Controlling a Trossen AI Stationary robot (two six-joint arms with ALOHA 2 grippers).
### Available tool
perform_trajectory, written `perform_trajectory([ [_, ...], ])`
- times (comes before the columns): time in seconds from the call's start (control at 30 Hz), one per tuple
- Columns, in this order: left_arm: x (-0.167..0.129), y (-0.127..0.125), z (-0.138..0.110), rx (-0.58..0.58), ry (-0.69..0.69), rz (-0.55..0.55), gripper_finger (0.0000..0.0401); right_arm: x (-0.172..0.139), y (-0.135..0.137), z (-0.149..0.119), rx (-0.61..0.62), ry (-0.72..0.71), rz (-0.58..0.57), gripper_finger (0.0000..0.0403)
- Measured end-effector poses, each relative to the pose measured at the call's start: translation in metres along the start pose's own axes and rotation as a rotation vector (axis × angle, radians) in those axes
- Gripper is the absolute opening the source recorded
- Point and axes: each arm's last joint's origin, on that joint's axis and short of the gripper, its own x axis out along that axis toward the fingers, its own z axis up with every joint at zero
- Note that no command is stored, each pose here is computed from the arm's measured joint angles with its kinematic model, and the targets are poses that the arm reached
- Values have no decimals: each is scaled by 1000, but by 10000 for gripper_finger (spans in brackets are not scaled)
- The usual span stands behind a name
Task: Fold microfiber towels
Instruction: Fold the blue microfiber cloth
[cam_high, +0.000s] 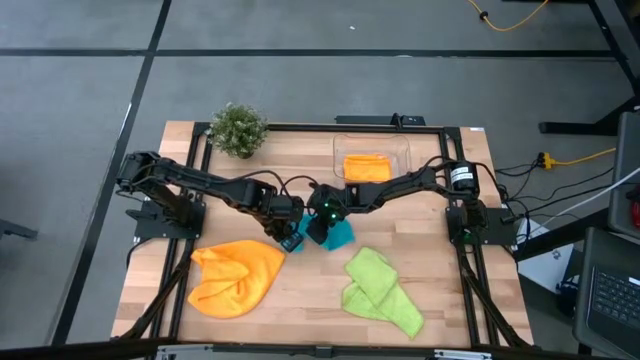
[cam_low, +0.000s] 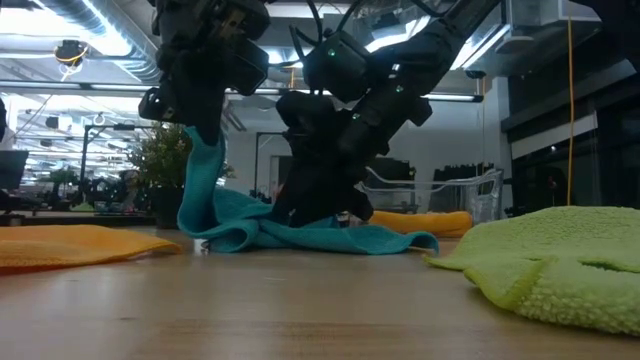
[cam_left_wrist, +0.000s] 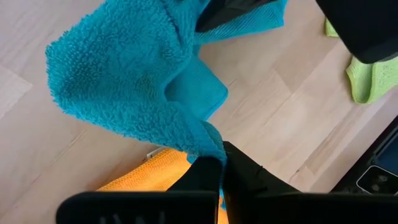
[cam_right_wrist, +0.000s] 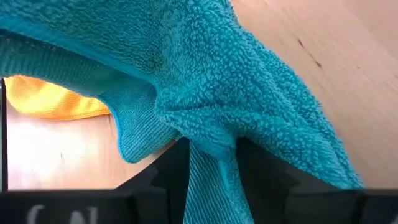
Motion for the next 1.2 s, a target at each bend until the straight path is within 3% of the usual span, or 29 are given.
perform_trajectory([
  [0.13,0,0,0,0,0,0,0,0,0,0,22,-13,-18,103],
  [0.33,0,0,0,0,0,0,0,1,1,-1,-16,-57,-82,15],
  [0.57,0,0,0,4,-15,11,0,1,3,-2,-43,-41,-62,6],
  [0.73,-1,-2,-4,68,-17,18,0,-8,9,-2,-68,-28,-56,4],
  [1.0,-10,-5,-13,105,-82,52,0,-70,38,10,-233,-23,-167,2],
  [1.2,-41,-17,-13,195,-219,40,0,-124,67,13,-356,-7,-173,1],
])
